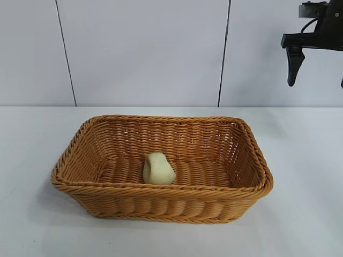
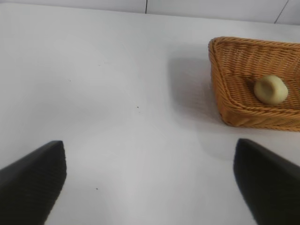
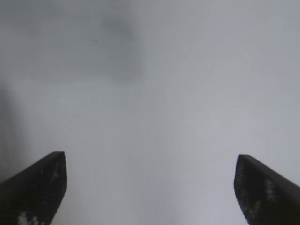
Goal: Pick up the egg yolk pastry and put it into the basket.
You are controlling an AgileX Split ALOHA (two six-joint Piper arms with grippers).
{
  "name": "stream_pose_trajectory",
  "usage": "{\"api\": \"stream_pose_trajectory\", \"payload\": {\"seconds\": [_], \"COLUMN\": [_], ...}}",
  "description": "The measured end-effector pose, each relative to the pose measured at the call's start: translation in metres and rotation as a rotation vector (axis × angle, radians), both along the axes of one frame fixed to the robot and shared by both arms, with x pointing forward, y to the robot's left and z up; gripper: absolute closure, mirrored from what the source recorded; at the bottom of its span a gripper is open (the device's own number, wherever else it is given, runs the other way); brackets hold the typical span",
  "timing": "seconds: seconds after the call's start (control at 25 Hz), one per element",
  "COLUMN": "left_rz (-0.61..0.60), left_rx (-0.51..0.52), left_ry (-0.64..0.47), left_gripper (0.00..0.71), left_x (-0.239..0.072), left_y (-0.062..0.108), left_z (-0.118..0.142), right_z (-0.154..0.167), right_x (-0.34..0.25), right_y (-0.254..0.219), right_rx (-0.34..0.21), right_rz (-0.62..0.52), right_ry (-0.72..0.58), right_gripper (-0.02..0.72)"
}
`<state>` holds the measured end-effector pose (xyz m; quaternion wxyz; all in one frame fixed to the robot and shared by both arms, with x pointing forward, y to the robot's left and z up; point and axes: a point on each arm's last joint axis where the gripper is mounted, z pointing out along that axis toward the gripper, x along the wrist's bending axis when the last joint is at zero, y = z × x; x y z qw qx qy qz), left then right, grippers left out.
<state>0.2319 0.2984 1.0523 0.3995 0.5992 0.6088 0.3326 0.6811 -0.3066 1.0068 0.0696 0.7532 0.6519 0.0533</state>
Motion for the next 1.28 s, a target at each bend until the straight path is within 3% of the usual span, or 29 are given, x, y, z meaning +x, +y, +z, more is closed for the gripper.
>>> {"api": "stream_pose_trajectory", "payload": {"seconds": [0.32,0.72,0.92,1.28], "left_rz": [0.0,0.0,0.0,0.0], "left_rx": [0.0,0.0,0.0,0.0], "left_ry": [0.0,0.0,0.0,0.0], "left_gripper": [0.014,0.014,0.014,0.014], "left_x": [0.0,0.0,0.0,0.0], "left_y": [0.0,0.0,0.0,0.0], "left_z": [0.0,0.0,0.0,0.0], "right_z": [-0.023,-0.011,-0.002,0.003], "right_x": [-0.05,-0.184,-0.248,-0.321], "right_y": [-0.001,0.001,0.003,0.008], "right_rx": [-0.005,-0.002,0.007,0.032], "right_rz": [0.029,0.051,0.047,0.081], "right_ry": [0.165,0.287,0.238,-0.078], "right_gripper": [0.008,0.008,0.008,0.008]}}
